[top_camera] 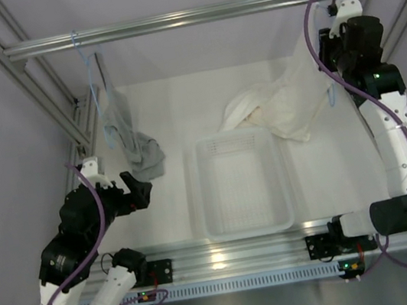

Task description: Remove the tank top from the hanger

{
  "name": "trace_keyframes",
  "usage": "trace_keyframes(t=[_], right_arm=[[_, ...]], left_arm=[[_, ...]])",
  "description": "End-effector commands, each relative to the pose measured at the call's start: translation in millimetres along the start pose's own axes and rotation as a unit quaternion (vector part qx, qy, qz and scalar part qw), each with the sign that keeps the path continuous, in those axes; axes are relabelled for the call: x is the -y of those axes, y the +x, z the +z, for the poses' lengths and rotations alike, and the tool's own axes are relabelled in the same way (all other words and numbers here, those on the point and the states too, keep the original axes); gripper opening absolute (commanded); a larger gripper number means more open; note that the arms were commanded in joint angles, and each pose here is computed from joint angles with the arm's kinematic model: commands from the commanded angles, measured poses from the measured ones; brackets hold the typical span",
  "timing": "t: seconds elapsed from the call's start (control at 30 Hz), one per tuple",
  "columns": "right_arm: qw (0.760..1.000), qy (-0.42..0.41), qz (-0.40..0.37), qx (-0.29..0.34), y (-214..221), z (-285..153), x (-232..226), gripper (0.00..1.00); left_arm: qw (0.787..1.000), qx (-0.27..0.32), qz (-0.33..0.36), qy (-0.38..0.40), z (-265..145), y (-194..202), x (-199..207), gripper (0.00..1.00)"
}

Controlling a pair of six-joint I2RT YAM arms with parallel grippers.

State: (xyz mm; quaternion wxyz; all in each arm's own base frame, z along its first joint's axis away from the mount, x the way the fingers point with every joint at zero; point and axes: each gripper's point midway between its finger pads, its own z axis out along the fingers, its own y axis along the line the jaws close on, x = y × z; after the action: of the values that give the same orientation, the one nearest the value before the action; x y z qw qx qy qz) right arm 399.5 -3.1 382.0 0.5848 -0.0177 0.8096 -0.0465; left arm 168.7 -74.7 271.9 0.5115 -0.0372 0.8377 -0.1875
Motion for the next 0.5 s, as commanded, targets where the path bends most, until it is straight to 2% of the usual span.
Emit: trace_keyframes(t=[0.0,0.07,0.1,0.2,0.47], right_arm=[[0.998,0.007,0.011,0.06,-28,0,6,0.28],[0.998,0.014,0.01,0.06,-25,2,9,0.22],[0.998,0.015,0.01,0.061,-24,2,9,0.14],[0.997,0.016,0.011,0.068,-27,-1,10,0.0],[0.991,0.035,0.027,0.127,-54,-29,20,0.0]], left_arm=[[1.0,0.005,-0.011,0.019,5,0,8,0.99],[1.0,0.006,-0.011,0.019,5,-1,7,0.99],[1.0,0.006,-0.012,0.019,5,-1,7,0.99],[1.0,0.009,-0.013,0.019,4,-1,7,0.99],[1.0,0.01,-0.012,0.021,5,-1,7,0.99]])
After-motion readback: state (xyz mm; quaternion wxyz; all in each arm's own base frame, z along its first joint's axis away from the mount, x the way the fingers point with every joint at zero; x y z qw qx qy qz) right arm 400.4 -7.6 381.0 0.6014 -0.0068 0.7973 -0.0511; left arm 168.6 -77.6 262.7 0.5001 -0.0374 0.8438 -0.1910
